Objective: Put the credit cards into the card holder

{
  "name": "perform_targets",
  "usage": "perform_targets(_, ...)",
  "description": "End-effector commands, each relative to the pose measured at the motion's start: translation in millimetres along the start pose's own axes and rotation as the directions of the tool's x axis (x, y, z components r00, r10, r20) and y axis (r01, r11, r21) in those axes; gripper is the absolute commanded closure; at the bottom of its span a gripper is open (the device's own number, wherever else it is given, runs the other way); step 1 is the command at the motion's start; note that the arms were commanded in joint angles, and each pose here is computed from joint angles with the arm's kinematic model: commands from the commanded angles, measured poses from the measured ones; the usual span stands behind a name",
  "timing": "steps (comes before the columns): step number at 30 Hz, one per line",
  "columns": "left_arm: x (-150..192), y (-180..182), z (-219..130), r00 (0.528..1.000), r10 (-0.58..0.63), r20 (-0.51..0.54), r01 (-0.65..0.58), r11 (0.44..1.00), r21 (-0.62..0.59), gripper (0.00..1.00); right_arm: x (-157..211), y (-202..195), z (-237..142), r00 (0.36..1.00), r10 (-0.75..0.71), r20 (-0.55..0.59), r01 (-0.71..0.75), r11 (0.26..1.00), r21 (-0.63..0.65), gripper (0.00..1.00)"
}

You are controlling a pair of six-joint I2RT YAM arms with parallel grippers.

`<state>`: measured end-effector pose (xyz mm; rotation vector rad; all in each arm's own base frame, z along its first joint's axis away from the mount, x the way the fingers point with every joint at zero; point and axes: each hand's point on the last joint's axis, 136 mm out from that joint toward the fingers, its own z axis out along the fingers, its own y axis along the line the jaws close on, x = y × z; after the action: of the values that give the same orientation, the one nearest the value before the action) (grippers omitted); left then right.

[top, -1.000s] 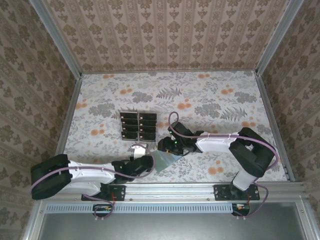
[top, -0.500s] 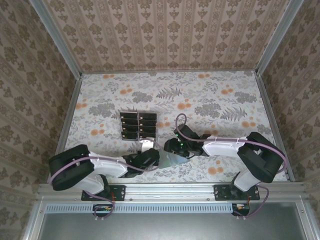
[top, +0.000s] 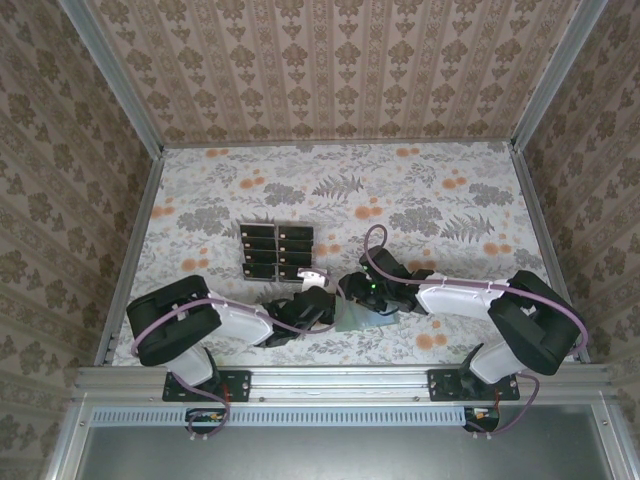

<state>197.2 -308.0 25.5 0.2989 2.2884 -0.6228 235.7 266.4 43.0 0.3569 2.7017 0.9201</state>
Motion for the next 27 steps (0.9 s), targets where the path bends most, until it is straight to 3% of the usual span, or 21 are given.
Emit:
perform_targets(1,4.7,-0.5,0.1,1.0,0.006,-0.009,-0.006,1.0,0.026,1.0,2.4,11.9,0.8,1.0,0.022,-0.006,-0.022,0.999,-0.038,0.44)
perform_targets(4,3.0,3.3,-4.1,1.0,0.005,-0.001,-0.005,1.0,0.025,0.97,3.1,7.0,1.9,0.999,0.035,0.005,-0.035,0.999,-0.024,0.44)
perform_targets(12,-4.1,17.2,-22.9,1.0,0.002,0.024,-0.002,1.0,0.018,0.67,1.6,1.3,0.7,0.998,0.059,0.037,-0.058,0.998,-0.011,0.44)
perform_targets(27,-3.2,33.2,-31.6,0.998,-0.032,0.051,0.033,0.999,-0.005,0.64,21.4,49.7,8.6,1.0,-0.008,-0.003,0.008,0.997,-0.072,0.44)
